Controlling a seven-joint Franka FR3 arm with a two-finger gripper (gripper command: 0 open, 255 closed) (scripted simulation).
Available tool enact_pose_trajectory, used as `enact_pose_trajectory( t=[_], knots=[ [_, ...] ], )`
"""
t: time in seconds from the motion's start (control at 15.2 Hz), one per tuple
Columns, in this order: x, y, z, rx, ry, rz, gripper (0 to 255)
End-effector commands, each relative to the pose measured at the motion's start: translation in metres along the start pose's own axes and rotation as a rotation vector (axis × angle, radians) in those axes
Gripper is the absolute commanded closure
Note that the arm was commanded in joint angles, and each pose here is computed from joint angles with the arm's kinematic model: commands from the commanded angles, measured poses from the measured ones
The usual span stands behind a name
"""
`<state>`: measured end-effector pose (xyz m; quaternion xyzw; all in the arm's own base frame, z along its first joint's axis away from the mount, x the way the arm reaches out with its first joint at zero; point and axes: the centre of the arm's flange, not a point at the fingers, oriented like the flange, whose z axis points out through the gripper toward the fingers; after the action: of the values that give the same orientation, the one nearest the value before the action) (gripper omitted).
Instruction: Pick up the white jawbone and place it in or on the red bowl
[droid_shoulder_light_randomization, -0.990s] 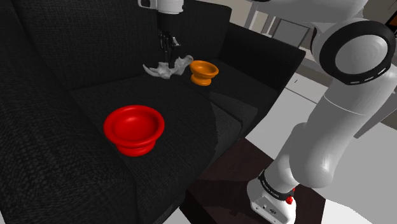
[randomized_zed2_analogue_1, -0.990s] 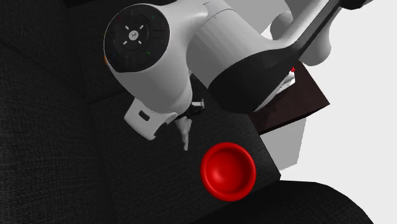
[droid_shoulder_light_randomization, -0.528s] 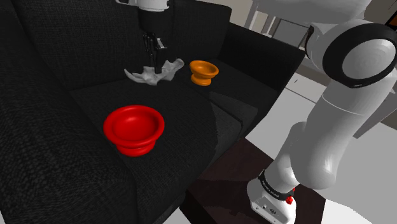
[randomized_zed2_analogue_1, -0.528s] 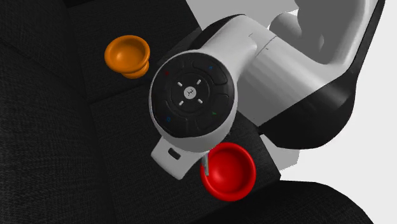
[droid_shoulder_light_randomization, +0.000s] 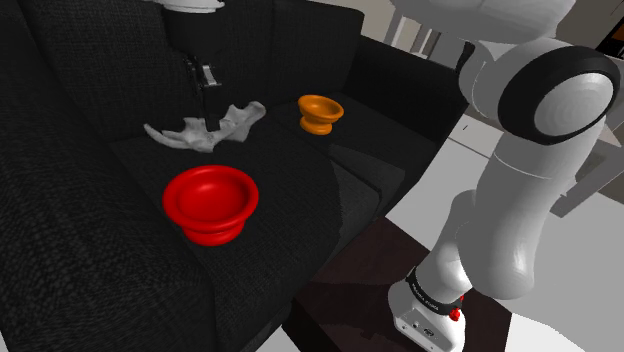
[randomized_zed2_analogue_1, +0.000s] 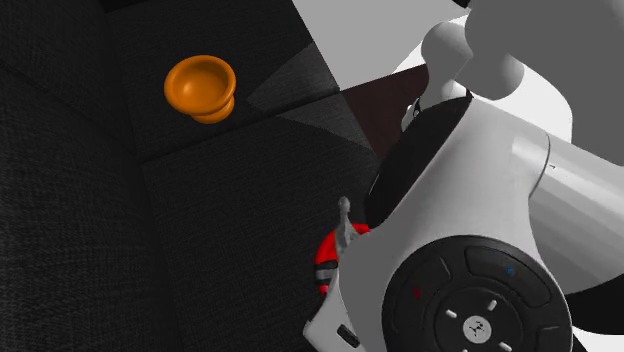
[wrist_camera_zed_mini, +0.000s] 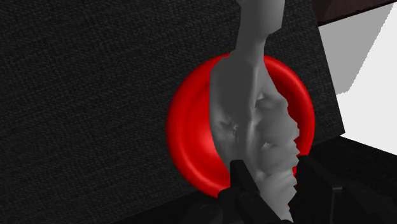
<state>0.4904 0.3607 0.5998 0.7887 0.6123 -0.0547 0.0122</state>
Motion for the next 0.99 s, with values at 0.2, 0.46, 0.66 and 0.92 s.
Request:
enact_pose_trajectory(
  t=[0.2,0.46,0.66,0.92],
  knots=[
    [0.054,-0.038,-0.009,0.000,0.000,0.001,255],
    [0.056,-0.037,0.012,0.000,0.000,0.001,255],
    [0.058,-0.036,0.027,0.000,0.000,0.001,255],
    [0.060,-0.035,0.048,0.000,0.000,0.001,255]
  ],
)
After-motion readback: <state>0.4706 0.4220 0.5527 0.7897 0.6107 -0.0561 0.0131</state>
